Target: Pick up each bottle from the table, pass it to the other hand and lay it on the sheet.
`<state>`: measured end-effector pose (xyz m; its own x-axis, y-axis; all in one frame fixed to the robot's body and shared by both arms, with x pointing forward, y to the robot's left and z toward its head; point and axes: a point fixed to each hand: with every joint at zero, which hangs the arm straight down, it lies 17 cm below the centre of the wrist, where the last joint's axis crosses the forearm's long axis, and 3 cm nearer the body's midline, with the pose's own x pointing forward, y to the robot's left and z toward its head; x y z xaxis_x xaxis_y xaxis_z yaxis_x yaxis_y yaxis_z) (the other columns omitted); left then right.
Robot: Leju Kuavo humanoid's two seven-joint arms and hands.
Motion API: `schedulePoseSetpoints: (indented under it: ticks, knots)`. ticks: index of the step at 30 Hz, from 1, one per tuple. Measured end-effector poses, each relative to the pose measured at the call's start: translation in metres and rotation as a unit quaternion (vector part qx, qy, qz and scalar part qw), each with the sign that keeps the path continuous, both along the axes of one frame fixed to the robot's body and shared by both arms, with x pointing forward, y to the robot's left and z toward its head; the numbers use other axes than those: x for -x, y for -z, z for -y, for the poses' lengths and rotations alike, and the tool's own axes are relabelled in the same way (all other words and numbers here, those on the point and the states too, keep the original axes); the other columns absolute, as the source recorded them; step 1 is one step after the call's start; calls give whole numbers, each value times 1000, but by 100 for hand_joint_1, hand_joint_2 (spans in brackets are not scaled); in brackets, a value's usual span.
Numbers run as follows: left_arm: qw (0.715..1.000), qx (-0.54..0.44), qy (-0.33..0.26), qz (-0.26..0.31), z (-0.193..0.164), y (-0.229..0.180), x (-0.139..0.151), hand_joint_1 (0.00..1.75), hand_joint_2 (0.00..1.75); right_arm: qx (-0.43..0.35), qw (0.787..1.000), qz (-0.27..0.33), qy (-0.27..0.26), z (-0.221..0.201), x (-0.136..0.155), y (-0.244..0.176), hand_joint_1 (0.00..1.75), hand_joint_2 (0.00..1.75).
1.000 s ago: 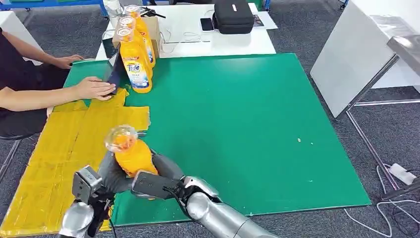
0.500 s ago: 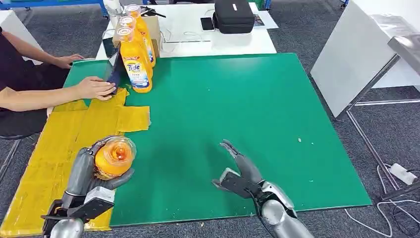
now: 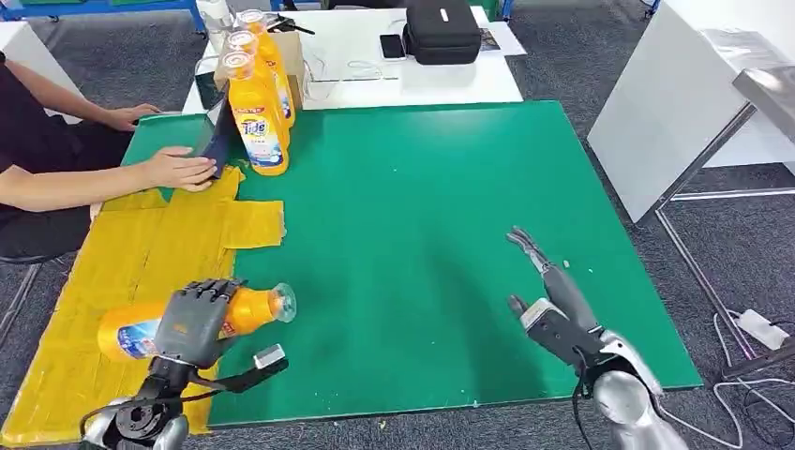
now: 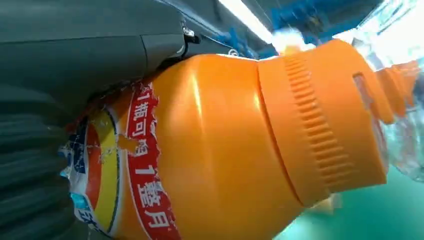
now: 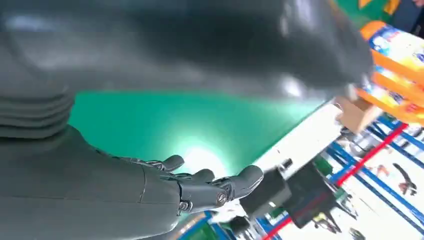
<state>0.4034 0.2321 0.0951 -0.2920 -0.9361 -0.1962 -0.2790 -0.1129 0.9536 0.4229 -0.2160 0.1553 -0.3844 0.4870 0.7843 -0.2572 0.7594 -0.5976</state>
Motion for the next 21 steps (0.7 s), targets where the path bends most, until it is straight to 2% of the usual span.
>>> schedulePoseSetpoints:
  ticks: [1,2,3,6,13,16,21]
  knots:
    - [1000,-7,7,-11,2,10,0,162,175,2,1000,4,-1,-1,-3,-3,0,0]
    - [1000,-11,11,-21,4,19,0,0,175,5,1000,7,-1,-2,-4,-5,0,0]
    - [999,-16,15,-31,6,29,1,0,0,6,1000,8,-2,-2,-5,-6,0,0]
    - [998,-26,24,-48,6,43,2,0,0,7,1000,10,-3,-3,-7,-7,0,0]
    - [997,-5,50,-58,9,45,6,0,0,11,1000,7,-7,-8,-10,-5,0,0]
    - [997,23,63,-24,9,25,8,0,0,17,1000,4,-7,-11,-11,-1,0,0]
    - [990,94,80,70,18,-31,18,0,0,23,1000,-2,-9,-19,-9,9,0,0]
